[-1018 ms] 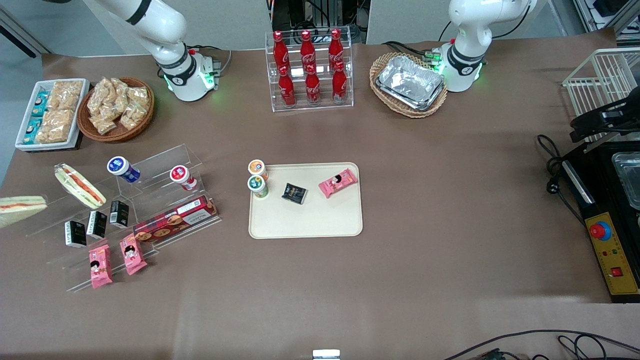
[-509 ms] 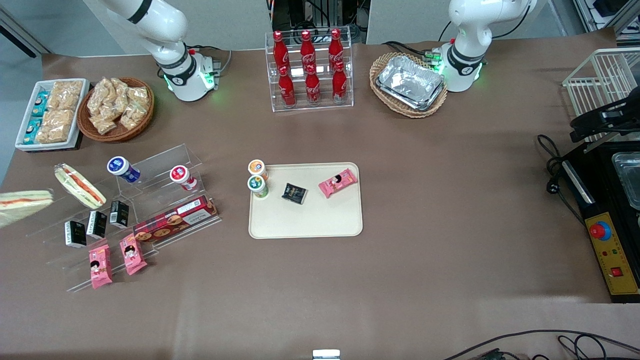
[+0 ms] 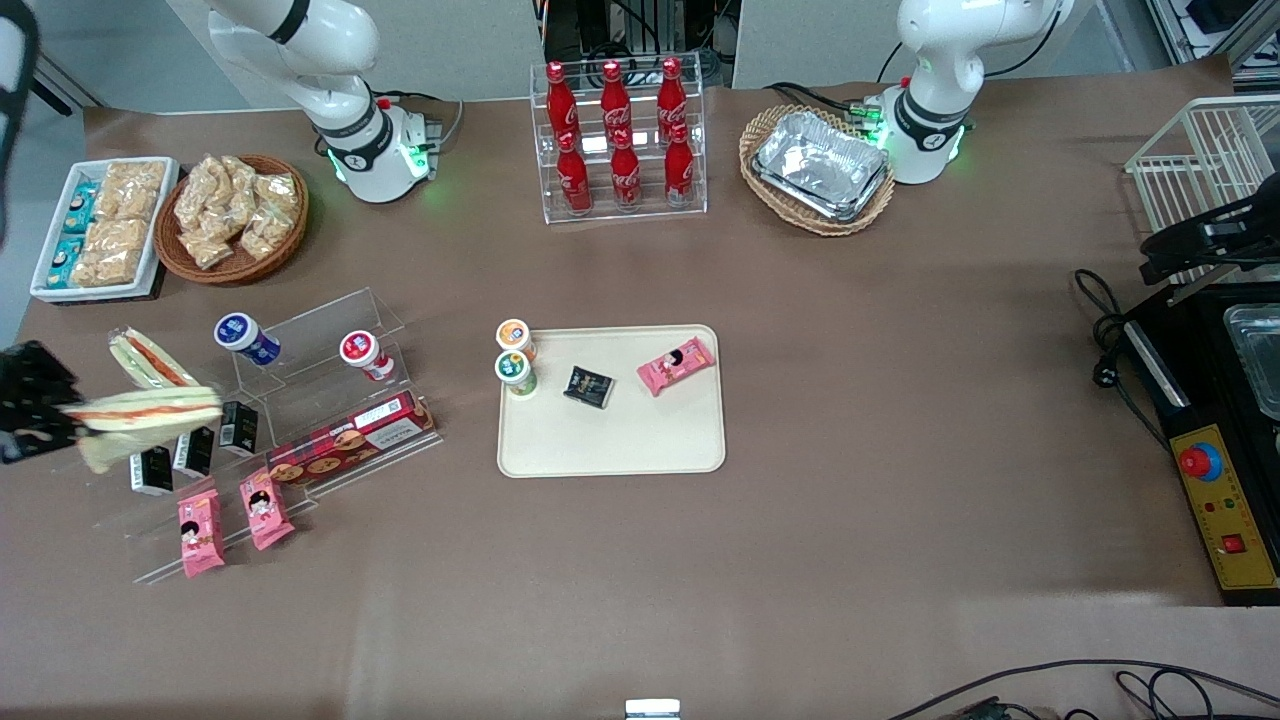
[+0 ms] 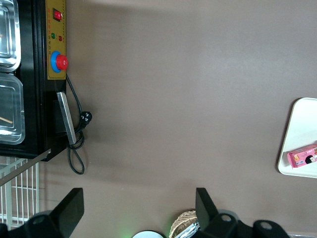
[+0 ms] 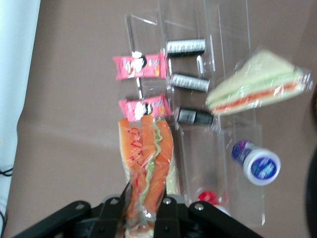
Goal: Place sandwich on tray
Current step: 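Lift the sandwich out of the rack with the right gripper, then carry the sandwich over the cream tray beside the black tissue pack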
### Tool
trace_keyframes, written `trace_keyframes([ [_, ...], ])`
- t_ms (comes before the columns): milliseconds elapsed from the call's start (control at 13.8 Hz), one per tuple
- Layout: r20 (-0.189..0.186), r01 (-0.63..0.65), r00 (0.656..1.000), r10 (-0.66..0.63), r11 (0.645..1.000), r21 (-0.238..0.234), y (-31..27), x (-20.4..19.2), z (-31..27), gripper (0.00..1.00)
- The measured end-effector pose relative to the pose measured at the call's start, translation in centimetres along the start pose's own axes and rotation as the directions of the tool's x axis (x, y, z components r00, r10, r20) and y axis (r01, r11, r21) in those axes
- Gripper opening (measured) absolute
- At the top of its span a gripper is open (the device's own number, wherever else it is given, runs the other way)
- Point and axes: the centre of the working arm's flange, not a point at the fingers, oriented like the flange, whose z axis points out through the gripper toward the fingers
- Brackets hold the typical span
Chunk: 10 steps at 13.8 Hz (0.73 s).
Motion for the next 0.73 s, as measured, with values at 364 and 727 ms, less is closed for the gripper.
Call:
trace_keyframes([
  [364, 0.002, -0.092, 0.996, 0.092, 0.995, 0.024, -4.4, -13.4, 0.3, 0.19],
  [727, 0.023, -0.151, 0.989, 0.149, 0.984, 0.095, -6.9, -25.3, 1.1, 0.19],
])
